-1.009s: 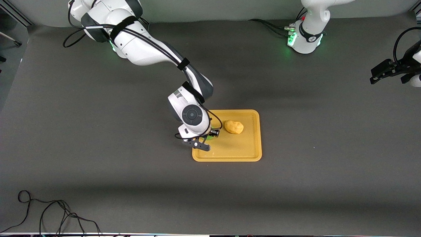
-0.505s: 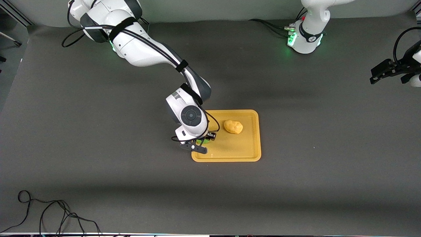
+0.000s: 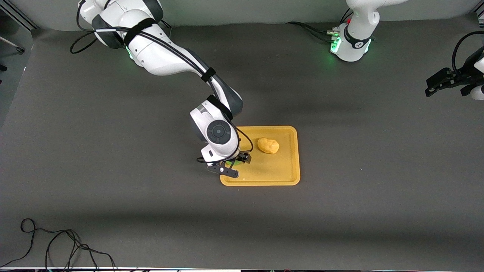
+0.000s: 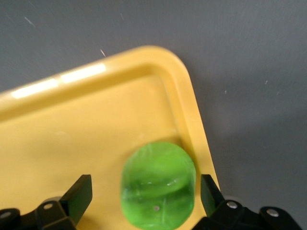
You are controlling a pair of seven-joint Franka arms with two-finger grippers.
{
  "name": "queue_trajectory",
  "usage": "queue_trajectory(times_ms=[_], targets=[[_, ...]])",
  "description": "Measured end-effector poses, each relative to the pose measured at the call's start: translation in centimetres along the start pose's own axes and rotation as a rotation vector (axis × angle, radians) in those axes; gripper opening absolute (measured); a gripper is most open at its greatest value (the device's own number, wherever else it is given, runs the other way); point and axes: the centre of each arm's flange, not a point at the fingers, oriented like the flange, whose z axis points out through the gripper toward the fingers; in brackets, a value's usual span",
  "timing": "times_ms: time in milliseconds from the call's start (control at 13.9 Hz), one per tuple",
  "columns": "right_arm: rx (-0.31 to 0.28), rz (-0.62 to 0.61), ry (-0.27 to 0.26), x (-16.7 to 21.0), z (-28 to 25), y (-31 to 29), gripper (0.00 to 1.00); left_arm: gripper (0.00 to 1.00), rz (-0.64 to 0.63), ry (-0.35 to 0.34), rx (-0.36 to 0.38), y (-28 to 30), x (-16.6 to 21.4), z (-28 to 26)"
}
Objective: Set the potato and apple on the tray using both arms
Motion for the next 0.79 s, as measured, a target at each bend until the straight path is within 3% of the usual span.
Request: queue_trajectory(times_ms=[432, 793], targets=[[0.068, 0.059, 0.071, 6.2, -17.3, 6.3, 1.0, 1.0, 0.002, -0.001, 0.0, 0.1, 0.0, 0.1], [-0.031, -0.042, 0.019, 9.3, -24.8, 15.8, 1.0, 1.0, 0.005, -0.002, 0.0, 0.2, 0.0, 0.1]])
